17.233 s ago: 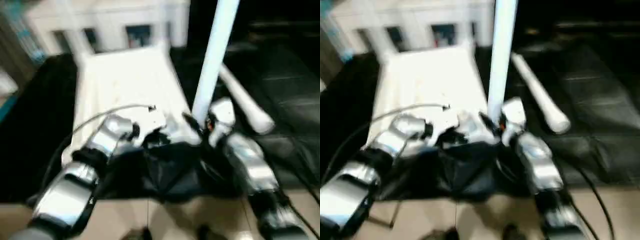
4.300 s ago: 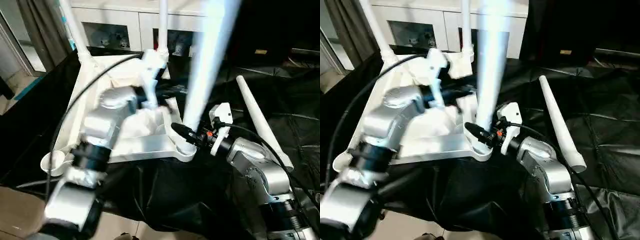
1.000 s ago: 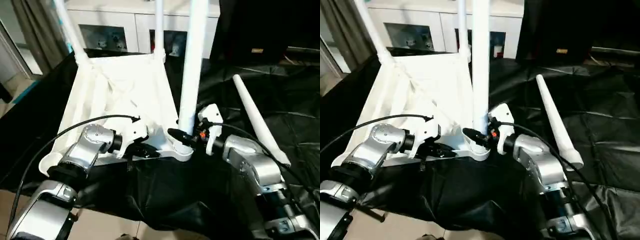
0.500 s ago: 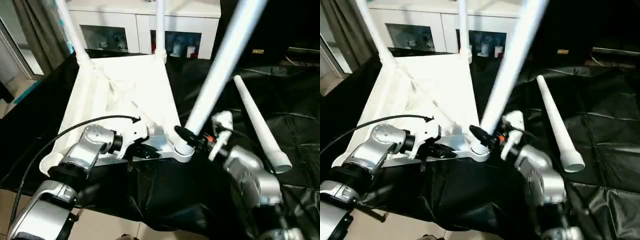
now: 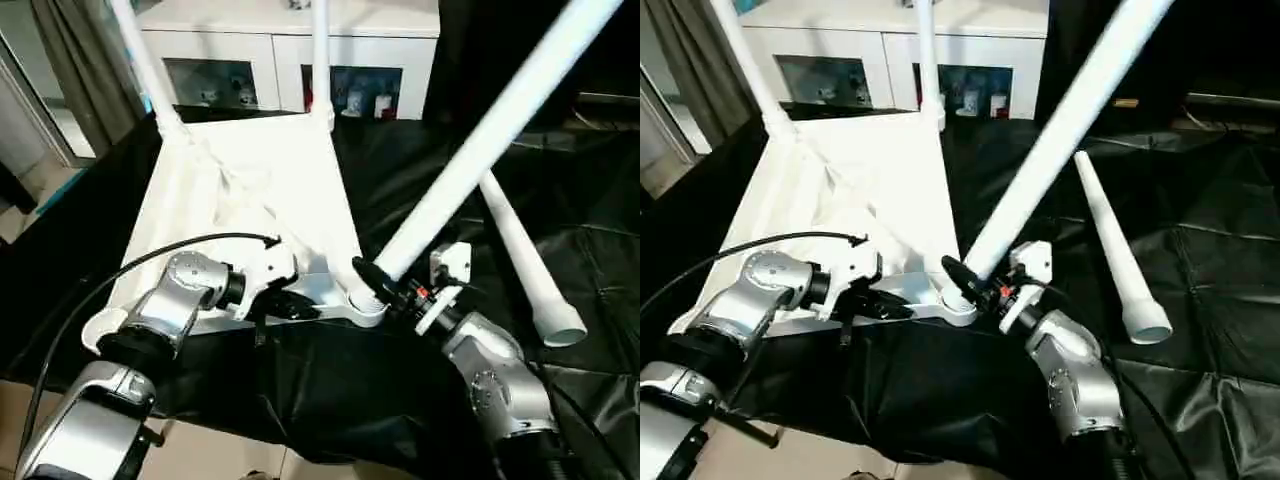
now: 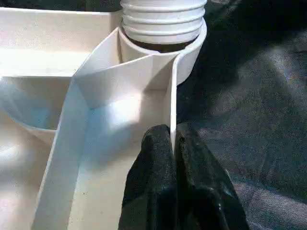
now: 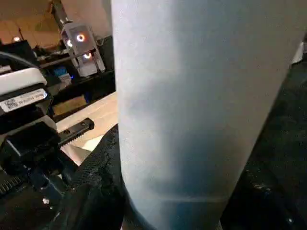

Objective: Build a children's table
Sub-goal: Insert table leg to table base

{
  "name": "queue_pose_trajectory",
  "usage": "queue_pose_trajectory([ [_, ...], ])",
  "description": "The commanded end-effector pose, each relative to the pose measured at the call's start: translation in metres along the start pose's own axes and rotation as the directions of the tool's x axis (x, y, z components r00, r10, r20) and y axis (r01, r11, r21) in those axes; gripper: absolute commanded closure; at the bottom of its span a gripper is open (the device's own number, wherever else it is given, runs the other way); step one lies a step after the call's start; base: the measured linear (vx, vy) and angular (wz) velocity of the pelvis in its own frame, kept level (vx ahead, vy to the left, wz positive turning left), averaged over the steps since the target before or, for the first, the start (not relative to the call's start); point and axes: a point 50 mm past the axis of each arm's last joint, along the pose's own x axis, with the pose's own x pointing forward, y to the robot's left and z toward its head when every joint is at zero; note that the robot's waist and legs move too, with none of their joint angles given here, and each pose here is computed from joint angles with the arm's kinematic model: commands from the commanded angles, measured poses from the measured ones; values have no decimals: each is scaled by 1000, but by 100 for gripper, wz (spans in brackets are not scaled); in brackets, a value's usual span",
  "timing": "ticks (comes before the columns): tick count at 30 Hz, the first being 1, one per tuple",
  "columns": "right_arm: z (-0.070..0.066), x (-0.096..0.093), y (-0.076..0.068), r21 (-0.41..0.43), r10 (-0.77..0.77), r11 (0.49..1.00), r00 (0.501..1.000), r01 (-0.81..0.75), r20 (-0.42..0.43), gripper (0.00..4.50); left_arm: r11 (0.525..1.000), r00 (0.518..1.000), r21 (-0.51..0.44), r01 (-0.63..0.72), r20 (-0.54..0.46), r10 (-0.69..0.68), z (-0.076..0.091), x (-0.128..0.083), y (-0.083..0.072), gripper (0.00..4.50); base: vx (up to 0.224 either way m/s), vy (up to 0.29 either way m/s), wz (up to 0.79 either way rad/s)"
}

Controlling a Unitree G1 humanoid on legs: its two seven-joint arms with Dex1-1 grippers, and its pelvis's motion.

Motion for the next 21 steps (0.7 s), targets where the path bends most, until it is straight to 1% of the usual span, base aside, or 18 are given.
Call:
queue_pose_trajectory([
  [1, -27, -17, -11, -32, -70, 997, 981, 65, -181, 258, 1000, 1000, 9, -2, -5, 2, 3, -6, 4, 450, 0, 0, 0],
  [2, -27, -17, -11, -43, -63, 998, 980, 56, -187, 258, 1000, 1000, 10, -2, -5, 2, 3, -6, 4, 450, 0, 0, 0],
  [3, -27, -13, -11, -68, -41, 997, 976, 27, -212, 258, 1000, 1000, 11, -1, -6, 1, 3, -5, 3, 450, 0, 0, 0],
  [4, -27, -13, -11, -70, -40, 997, 976, 25, -215, 258, 1000, 1000, 11, -1, -6, 1, 3, -5, 3, 450, 0, 0, 0],
  [7, -30, -5, -10, -98, 22, 994, 962, -51, -274, 258, 1000, 1000, 12, 0, -3, 0, 3, -3, 2, 450, 0, 0, 0],
  [8, -31, -5, -9, -99, 29, 993, 960, -59, -279, 258, 1000, 1000, 12, 0, -3, 0, 3, -3, 2, 450, 0, 0, 0],
  [10, -32, -5, -9, -98, 54, 991, 954, -87, -296, 258, 1000, 1000, 12, 0, -3, 0, 3, -2, 2, 450, 0, 0, 0],
  [11, -34, -6, -9, -91, 89, 988, 942, -124, -323, 258, 1000, 1000, 12, -2, -1, 2, 2, -2, 1, 450, 0, 0, 0],
  [12, -34, -6, -9, -91, 91, 988, 941, -127, -325, 258, 1000, 1000, 12, -2, -1, 2, 2, -2, 1, 450, 0, 0, 0],
  [13, -37, -8, -8, -82, 125, 983, 927, -164, -355, 258, 1000, 1000, 12, -2, -1, 2, 2, -2, 1, 450, 0, 0, 0],
  [17, -40, -10, -8, -74, 154, 978, 913, -196, -378, 258, 1000, 1000, 12, 4, -4, -4, 1, -2, 0, 450, 0, 0, 0],
  [18, -42, -11, -8, -65, 183, 972, 901, -226, -394, 258, 1000, 1000, 17, 18, -10, -18, 2, -2, -1, 450, 0, 0, 0],
  [21, -42, -12, -7, -59, 214, 964, 891, -258, -402, 258, 999, 999, 25, 33, -16, -32, 3, -1, -2, 450, 0, 0, 0],
])
